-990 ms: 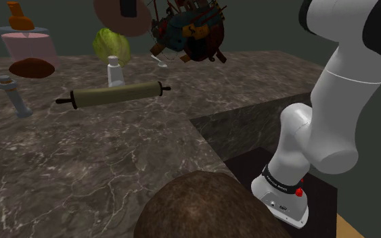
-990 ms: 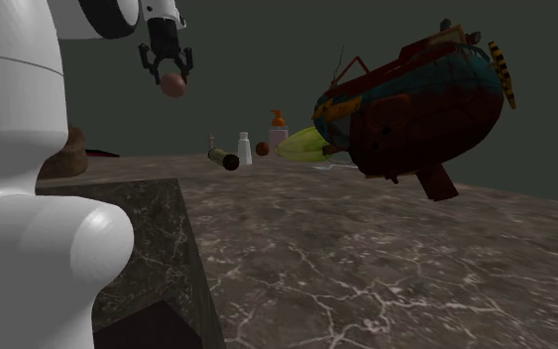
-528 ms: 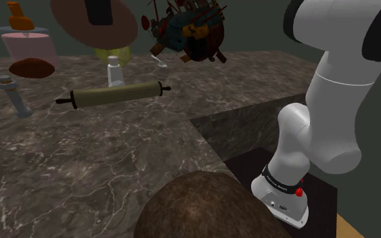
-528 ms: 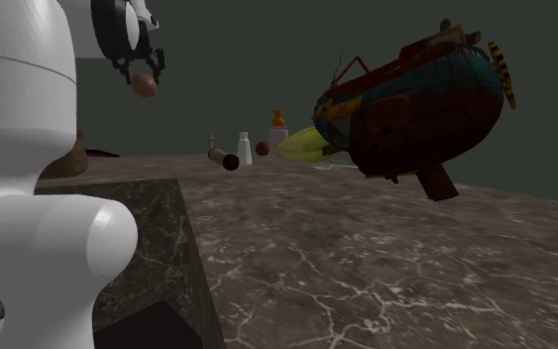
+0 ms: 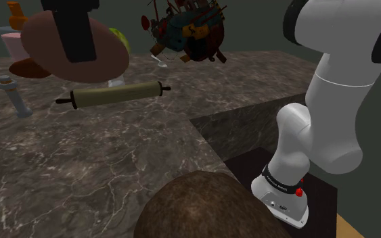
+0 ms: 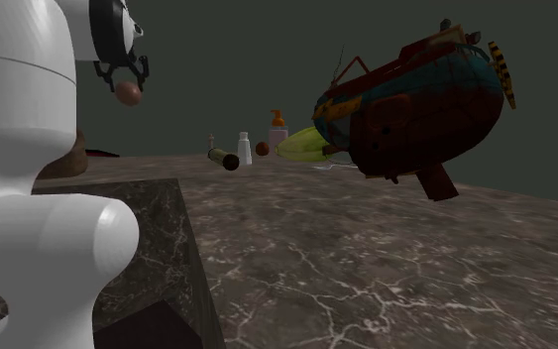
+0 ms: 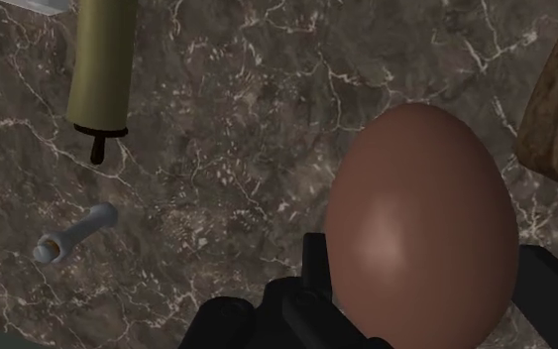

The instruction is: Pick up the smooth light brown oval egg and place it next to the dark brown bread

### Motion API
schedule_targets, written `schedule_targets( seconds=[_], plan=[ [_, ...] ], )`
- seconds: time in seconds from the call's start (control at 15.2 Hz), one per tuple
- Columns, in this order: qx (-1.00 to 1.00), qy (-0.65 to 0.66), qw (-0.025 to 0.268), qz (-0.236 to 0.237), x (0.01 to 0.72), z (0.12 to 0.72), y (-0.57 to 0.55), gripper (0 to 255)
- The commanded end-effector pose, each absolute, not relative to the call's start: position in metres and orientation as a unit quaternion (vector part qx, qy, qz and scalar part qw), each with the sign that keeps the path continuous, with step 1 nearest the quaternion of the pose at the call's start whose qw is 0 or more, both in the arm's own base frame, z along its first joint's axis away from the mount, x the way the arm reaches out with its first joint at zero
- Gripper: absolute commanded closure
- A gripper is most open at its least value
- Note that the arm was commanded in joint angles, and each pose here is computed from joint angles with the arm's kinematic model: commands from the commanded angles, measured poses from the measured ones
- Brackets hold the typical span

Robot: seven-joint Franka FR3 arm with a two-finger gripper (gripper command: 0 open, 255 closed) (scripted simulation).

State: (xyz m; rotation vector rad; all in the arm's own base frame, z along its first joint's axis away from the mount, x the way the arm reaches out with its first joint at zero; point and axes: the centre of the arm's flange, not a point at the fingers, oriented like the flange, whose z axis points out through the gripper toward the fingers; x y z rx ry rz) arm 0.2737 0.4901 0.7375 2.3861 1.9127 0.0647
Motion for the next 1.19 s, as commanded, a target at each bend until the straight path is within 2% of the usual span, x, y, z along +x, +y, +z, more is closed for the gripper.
schedule_targets(
  seconds=[0.0, 1.12],
  plan=[
    [0.780, 0.625, 0.041, 0.021, 0.273, 0.726, 0.490, 255],
    [0.780, 0.625, 0.041, 0.021, 0.273, 0.637, 0.490, 255]
  ],
)
